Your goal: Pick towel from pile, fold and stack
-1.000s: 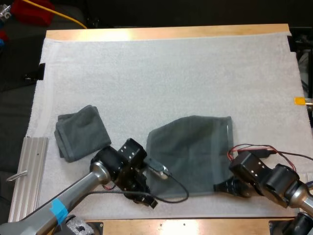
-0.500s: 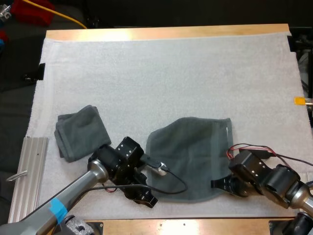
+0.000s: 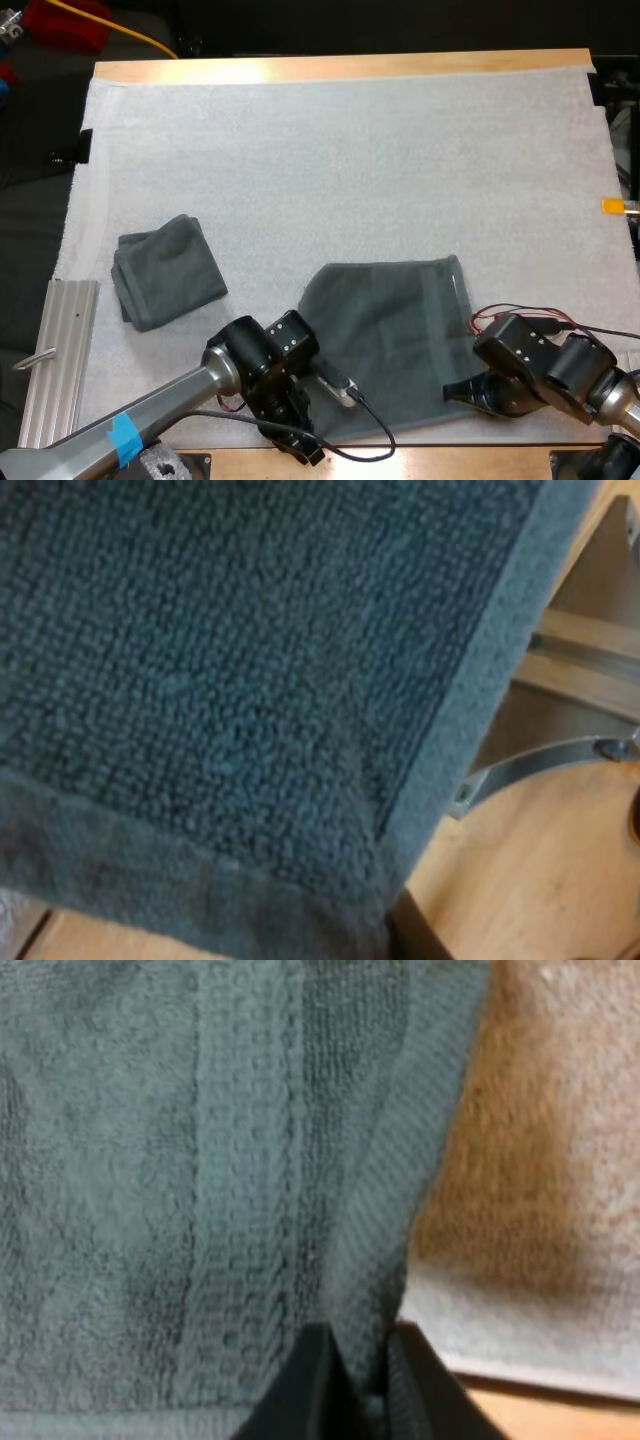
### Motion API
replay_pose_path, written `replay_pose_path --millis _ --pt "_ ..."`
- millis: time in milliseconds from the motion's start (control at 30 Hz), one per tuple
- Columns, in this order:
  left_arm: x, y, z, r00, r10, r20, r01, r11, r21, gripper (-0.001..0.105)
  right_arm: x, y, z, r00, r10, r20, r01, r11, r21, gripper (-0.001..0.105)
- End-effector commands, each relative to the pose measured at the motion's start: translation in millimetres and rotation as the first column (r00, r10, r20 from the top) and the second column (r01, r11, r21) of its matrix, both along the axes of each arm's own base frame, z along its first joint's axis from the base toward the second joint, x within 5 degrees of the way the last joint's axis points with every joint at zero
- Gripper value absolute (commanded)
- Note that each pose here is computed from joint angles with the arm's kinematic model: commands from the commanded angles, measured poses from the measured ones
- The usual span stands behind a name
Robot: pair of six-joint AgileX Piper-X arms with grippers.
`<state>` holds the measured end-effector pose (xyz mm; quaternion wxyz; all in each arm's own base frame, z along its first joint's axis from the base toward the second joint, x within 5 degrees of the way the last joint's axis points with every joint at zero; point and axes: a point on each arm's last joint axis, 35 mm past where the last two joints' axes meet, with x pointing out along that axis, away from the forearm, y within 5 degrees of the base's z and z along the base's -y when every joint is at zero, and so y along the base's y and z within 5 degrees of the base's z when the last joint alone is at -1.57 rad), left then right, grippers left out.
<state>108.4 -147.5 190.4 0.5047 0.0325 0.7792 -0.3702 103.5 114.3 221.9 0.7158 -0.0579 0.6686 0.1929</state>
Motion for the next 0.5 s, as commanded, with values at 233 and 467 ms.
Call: replay_pose_path --millis 233,467 --pt "28.0 12.7 2.5 0.986 0.166 0.022 -0.163 0.981 -0.105 0.000 13.7 12.4 9.0 0.991 -0.058 0.124 0.043 0.992 0.121 0.006" --pt "56.9 28.9 1.6 0.947 0.320 -0.025 -0.316 0.913 -0.256 0.000 36.7 13.6 6.2 0.973 -0.177 0.150 0.146 0.970 0.196 0.006"
